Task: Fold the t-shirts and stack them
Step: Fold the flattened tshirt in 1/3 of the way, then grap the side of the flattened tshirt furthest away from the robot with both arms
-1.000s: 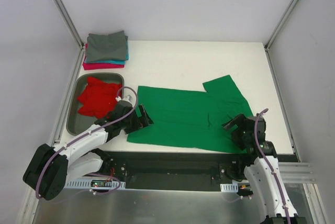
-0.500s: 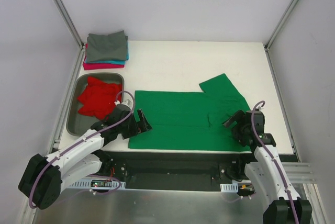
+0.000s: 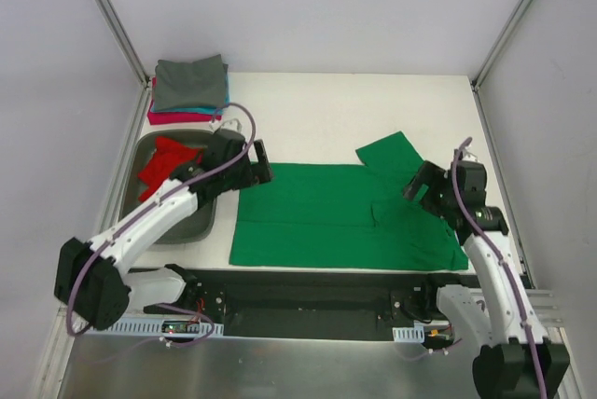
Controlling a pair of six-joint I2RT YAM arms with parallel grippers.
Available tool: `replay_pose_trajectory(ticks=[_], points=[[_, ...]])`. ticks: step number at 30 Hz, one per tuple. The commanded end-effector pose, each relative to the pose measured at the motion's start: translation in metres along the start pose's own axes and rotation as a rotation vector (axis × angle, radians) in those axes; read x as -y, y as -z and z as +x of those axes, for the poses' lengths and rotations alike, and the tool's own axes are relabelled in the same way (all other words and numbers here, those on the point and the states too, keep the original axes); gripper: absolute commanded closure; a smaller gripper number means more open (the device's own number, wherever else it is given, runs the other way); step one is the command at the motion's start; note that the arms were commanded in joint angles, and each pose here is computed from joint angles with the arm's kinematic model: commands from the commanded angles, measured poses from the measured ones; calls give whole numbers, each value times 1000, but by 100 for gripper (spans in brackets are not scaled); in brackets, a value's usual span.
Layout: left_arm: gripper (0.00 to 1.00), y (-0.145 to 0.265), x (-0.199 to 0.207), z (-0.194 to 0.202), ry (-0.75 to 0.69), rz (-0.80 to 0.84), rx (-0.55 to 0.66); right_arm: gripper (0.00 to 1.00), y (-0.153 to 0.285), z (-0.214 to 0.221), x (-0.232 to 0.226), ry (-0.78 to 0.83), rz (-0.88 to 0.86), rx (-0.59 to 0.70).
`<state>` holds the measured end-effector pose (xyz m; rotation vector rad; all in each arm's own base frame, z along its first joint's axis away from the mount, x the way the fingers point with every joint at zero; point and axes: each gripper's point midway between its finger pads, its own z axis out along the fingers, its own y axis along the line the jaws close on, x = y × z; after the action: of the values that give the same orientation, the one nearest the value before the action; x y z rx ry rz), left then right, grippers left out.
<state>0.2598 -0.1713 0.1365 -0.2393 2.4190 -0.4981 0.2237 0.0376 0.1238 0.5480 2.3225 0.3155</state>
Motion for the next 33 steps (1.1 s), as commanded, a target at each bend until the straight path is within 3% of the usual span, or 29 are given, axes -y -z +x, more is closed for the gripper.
replay_pose_trajectory(ticks=[1,9,13,18,28,30,33], points=[[1,-20,-20,-45,-70,-170,15,4,-21,-58,-22,159,-21,69],[1,-85,-34,-88,-59,-255,-84,4,-95,-145,-69,216,-20,-45],[14,-109,-47,-89,-48,-305,-123,4,-135,-162,-68,268,40,-128],[33,-128,-64,-84,-24,-363,-159,4,-172,-183,-64,301,99,-134],[49,-149,-80,-69,39,-391,-222,4,-222,-189,-58,318,140,-138],[58,-150,-84,-65,49,-399,-232,4,-228,-189,-58,316,141,-138],[62,-152,-87,-57,57,-407,-250,4,-236,-187,-57,309,148,-148]])
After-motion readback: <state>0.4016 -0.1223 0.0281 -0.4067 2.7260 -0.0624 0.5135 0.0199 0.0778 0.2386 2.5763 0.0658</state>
